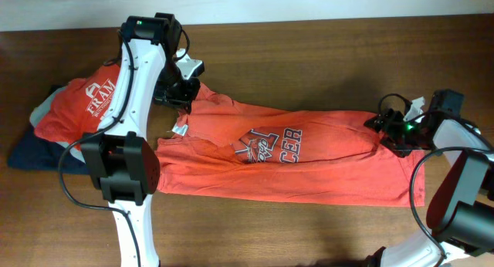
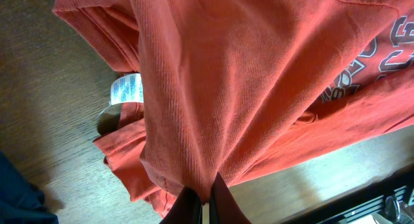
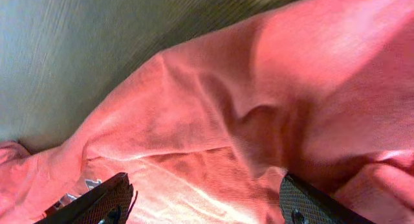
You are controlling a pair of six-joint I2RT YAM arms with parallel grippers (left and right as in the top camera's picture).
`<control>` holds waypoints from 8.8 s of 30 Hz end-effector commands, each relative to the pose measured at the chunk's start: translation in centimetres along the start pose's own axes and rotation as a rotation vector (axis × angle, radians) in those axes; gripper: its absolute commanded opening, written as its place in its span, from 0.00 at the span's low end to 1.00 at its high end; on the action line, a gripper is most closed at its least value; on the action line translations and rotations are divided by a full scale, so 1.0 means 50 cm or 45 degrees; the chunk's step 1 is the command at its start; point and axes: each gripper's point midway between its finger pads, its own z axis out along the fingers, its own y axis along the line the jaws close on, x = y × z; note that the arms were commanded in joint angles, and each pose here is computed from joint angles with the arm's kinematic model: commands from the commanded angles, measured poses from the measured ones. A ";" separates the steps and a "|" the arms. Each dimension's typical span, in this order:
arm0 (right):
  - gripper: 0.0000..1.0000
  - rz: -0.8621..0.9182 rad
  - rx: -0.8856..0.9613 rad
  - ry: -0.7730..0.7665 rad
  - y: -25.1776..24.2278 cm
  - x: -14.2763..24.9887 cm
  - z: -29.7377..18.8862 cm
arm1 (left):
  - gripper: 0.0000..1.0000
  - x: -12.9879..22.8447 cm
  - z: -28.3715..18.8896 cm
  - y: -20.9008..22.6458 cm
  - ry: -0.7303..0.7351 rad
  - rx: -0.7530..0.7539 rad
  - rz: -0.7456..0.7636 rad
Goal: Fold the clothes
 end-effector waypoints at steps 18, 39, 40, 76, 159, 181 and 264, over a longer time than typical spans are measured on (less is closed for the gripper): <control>0.77 0.000 0.130 -0.212 -0.024 -0.083 0.011 | 0.06 0.003 -0.019 -0.001 -0.025 -0.014 -0.007; 0.77 -0.017 0.126 0.109 -0.024 0.042 0.022 | 0.06 0.003 -0.019 -0.001 -0.025 -0.015 -0.007; 0.77 -0.023 0.189 0.094 -0.037 0.038 0.023 | 0.06 0.003 -0.019 -0.001 -0.025 -0.015 -0.007; 0.07 -0.341 0.453 -0.108 0.004 -0.116 -0.115 | 0.06 0.005 -0.019 0.002 -0.020 -0.025 -0.009; 0.59 0.572 0.304 -0.022 -0.047 -0.018 -0.061 | 0.05 0.014 -0.019 0.010 0.009 -0.073 -0.005; 0.07 0.374 0.339 -0.088 -0.148 -0.057 -0.125 | 0.06 -0.001 -0.019 0.013 -0.030 -0.080 0.000; 0.04 0.202 0.100 -0.248 -0.037 -0.133 0.008 | 0.09 0.019 -0.019 0.010 0.021 -0.070 -0.008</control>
